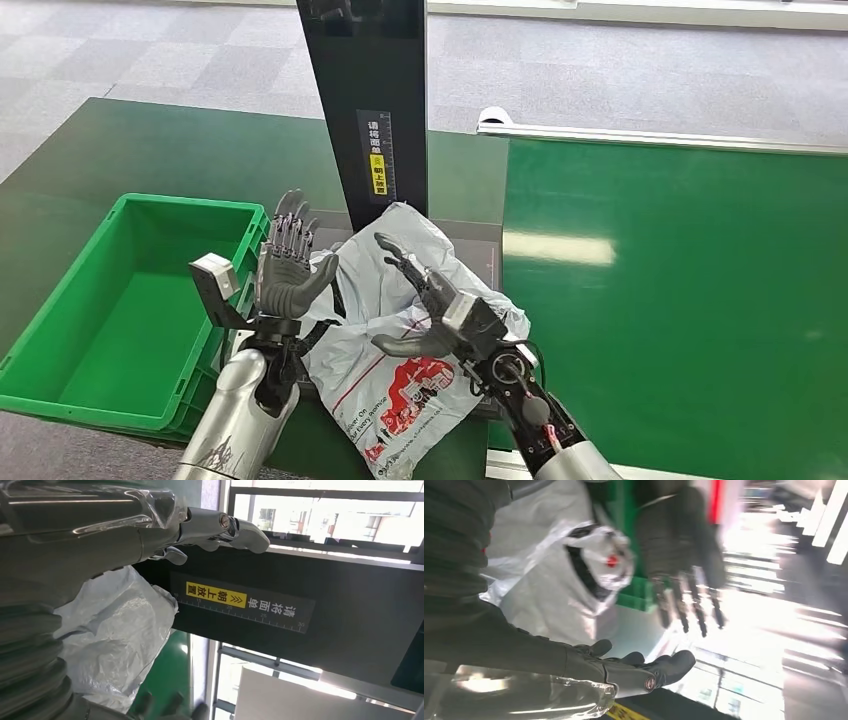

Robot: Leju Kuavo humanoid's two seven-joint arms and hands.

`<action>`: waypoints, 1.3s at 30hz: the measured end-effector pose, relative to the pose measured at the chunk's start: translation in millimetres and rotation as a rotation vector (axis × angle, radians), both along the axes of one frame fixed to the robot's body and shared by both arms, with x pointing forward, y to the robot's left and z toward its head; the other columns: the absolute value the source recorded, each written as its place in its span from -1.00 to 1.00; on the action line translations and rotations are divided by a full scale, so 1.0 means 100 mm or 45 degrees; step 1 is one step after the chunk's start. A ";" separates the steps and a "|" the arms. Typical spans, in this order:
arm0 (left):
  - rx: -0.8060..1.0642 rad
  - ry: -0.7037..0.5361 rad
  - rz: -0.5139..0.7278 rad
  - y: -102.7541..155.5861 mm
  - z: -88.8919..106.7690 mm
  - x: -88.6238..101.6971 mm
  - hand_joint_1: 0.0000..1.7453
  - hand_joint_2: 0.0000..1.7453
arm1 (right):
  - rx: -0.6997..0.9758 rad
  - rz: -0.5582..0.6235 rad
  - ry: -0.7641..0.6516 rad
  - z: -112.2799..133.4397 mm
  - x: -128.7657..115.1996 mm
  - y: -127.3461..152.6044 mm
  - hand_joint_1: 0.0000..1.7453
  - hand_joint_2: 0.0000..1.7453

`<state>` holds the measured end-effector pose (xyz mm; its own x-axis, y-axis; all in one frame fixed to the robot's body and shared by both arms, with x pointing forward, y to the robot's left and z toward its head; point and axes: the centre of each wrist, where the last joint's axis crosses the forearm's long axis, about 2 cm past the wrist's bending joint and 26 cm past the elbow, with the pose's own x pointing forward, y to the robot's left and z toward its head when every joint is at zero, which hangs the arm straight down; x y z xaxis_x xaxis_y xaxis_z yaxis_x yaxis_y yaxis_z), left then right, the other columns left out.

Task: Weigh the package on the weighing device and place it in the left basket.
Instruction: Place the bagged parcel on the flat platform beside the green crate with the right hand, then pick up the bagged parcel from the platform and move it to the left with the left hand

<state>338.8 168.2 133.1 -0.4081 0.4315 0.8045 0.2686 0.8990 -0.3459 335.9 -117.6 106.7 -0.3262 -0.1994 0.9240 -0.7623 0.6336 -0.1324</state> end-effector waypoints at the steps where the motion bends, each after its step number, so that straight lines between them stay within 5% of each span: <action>1: 0.003 0.001 0.001 0.00 0.00 0.00 -1.00 1.00 | 0.038 -0.016 0.001 0.03 -0.02 -0.02 -1.00 1.00; 9: 0.049 0.014 -0.005 0.02 0.02 -0.05 -1.00 1.00 | 0.091 -0.287 -0.063 0.09 -0.19 -0.26 -1.00 1.00; 18: 0.558 0.061 -0.111 -0.06 -0.02 -0.14 -1.00 1.00 | -0.158 -0.975 -0.305 0.14 -0.30 -0.62 -1.00 1.00; 29: 1.052 -0.021 -0.486 -0.40 -0.16 -0.24 -1.00 1.00 | -0.030 -1.149 -0.266 0.16 -0.34 -0.81 -1.00 1.00; 39: 1.415 0.129 -0.683 -0.63 -0.37 -0.21 -1.00 1.00 | 0.070 -1.297 -0.232 0.15 -0.38 -0.96 -1.00 1.00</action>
<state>318.1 105.6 95.7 -0.3054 -0.4120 0.8585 0.7097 0.5026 0.4937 298.0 -213.6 121.7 -0.4976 0.2087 0.8419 0.1673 0.9755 -0.1429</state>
